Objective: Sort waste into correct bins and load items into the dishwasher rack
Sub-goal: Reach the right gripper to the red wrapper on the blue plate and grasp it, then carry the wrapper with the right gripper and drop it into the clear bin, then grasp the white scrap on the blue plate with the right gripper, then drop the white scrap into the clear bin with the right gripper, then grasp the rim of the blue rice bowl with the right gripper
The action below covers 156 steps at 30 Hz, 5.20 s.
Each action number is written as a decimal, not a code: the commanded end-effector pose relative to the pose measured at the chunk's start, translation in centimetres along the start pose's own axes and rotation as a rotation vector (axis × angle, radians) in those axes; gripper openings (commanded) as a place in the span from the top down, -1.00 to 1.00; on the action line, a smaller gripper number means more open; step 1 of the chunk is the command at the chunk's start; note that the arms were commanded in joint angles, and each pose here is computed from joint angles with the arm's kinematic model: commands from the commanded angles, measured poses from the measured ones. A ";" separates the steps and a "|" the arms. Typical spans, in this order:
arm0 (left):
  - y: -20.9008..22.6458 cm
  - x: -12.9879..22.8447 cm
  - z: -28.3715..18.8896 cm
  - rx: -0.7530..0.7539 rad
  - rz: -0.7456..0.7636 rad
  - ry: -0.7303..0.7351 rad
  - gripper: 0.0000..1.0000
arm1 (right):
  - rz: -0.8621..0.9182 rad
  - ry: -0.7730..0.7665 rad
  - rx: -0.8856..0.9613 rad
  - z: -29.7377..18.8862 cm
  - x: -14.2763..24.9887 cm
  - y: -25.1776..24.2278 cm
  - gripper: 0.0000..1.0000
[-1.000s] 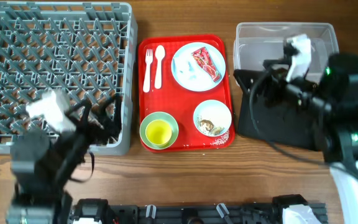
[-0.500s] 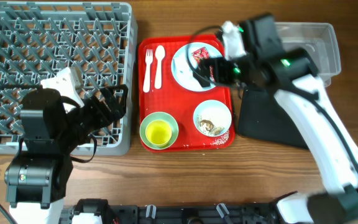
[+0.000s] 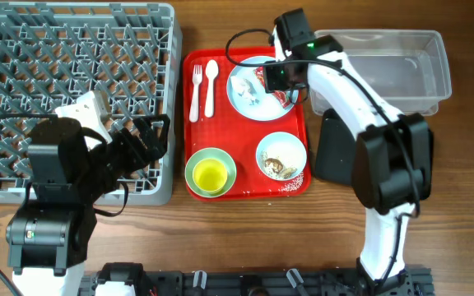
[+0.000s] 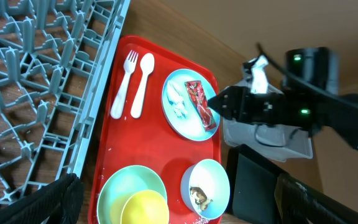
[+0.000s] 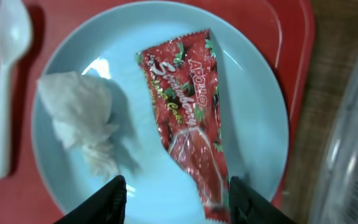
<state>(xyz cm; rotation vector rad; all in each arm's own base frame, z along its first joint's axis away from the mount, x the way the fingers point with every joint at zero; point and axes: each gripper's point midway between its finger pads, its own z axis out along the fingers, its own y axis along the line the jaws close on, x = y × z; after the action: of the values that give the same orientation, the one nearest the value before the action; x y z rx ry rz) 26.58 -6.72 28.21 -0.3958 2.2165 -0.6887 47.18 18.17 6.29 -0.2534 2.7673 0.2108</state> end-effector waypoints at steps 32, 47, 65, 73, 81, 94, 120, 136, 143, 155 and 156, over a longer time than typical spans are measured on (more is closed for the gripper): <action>-0.6 -0.4 -0.4 0.021 0.025 -0.009 -1.00 | 0.333 -0.208 0.218 -11.9 -2.1 -13.2 0.90; -0.6 -0.4 -0.4 0.021 0.025 -0.009 -1.00 | 0.037 -0.272 -0.102 -14.8 -3.7 -1.8 -0.29; -0.6 -0.4 -0.4 0.021 0.025 -0.009 -1.00 | -0.182 -0.024 -0.155 4.8 1.6 7.5 -0.08; -0.6 -0.4 -0.4 0.021 0.025 -0.009 -1.00 | -0.120 -0.048 -0.116 4.3 0.7 6.8 0.91; -0.6 -0.4 -0.4 0.022 0.025 -0.009 -1.00 | 0.073 -0.265 -0.021 -8.7 -4.2 2.5 0.91; -0.6 -0.4 -0.4 0.021 0.025 -0.009 -1.00 | 0.328 -0.093 0.108 -9.1 0.2 -12.8 -0.03; -0.6 -0.4 -0.4 0.021 0.025 -0.009 -1.00 | 0.063 0.132 -0.044 -11.3 14.8 8.0 0.05; -0.6 -0.4 -0.4 0.021 0.025 -0.009 -1.00 | 0.053 0.122 -0.122 -3.1 18.1 8.4 0.39; -0.6 -0.4 -0.4 0.022 0.025 -0.009 -1.00 | 0.050 0.165 -0.061 -1.7 19.3 7.8 0.91; -0.6 -0.4 -0.4 0.022 0.025 -0.009 -1.00 | 0.133 -0.032 -0.144 -9.5 14.6 8.6 0.91; -0.6 -0.4 -0.4 0.021 0.025 -0.009 -1.00 | 0.132 -0.032 -0.147 -9.7 14.7 8.6 0.91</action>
<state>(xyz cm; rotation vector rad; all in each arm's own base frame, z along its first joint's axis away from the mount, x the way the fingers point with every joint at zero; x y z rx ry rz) 26.55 -6.77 28.20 -0.3948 2.2176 -0.6921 27.93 22.38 8.41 -0.1570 2.8057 0.3957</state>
